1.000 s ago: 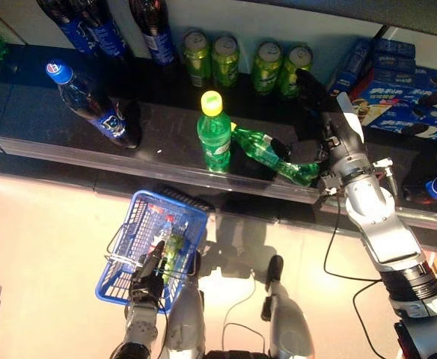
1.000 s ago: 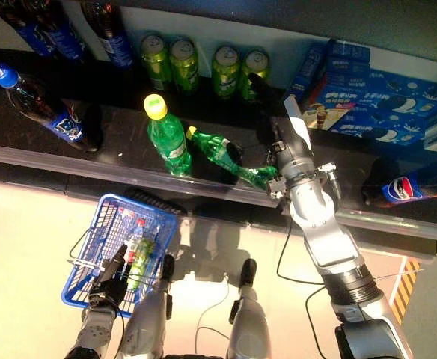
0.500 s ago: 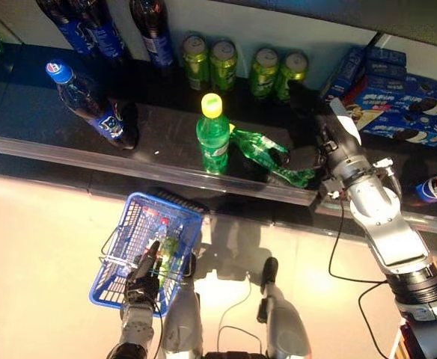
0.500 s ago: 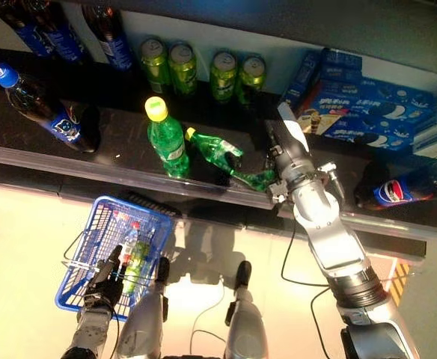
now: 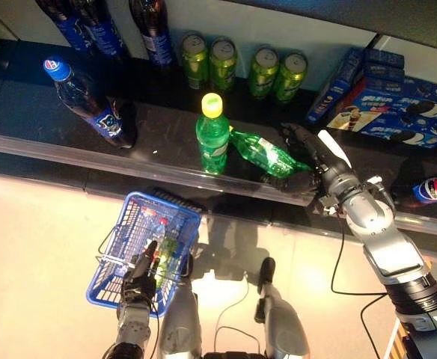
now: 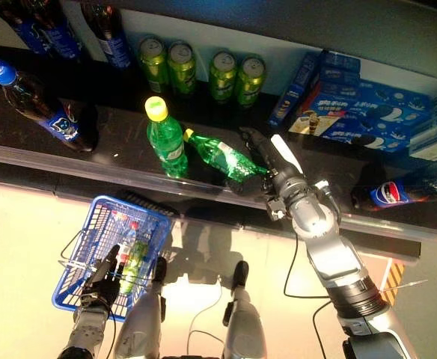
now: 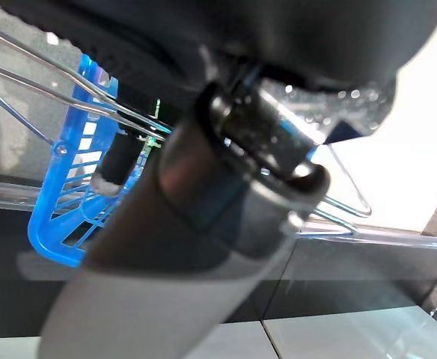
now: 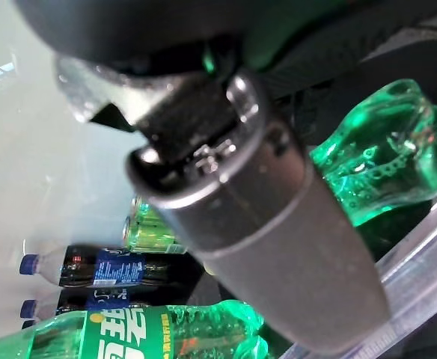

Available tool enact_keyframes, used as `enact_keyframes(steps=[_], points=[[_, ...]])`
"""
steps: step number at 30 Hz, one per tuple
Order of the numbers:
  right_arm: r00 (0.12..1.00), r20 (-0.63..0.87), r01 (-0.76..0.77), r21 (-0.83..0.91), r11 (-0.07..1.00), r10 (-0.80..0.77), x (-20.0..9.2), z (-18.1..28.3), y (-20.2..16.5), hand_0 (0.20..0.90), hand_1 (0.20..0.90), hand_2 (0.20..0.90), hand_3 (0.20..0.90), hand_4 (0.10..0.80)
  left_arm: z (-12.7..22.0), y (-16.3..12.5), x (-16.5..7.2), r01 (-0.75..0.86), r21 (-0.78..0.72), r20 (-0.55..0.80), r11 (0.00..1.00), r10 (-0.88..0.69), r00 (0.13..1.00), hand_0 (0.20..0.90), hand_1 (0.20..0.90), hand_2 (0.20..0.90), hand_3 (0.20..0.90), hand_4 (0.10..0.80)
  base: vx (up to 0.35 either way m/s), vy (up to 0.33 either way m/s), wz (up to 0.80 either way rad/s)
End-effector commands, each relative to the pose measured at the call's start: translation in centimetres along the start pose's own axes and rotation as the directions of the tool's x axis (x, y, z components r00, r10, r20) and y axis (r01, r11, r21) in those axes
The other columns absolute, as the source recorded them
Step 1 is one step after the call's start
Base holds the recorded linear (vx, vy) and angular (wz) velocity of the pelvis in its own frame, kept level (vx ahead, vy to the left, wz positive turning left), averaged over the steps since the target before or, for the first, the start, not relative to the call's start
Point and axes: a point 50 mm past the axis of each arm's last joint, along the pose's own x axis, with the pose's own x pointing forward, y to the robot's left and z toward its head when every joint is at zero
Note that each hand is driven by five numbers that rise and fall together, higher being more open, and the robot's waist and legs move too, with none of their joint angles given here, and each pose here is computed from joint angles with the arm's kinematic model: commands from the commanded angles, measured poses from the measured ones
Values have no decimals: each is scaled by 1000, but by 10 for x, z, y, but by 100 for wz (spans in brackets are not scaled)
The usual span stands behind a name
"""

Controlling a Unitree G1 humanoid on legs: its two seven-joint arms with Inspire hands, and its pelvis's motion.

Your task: Pick up the drink and place into the basket.

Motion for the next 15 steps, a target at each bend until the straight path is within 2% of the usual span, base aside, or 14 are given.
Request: enact_keyframes(steps=[1,5,15], points=[[983,174,75,-79,994,-60,-4,34,-14,900,900,900,900,800,28,10,-6,36,33,109,999,-39,993,300,300,300,200,100,0,0,8],[989,117,104,-113,988,-91,2,28,-13,900,900,900,900,800,27,0,-4,56,28,105,998,-58,993,300,300,300,200,100,-8,14,5],[992,93,91,-114,989,-80,7,27,-8,900,900,900,900,800,25,-7,-2,73,28,101,997,-75,992,300,300,300,200,100,-2,3,0]])
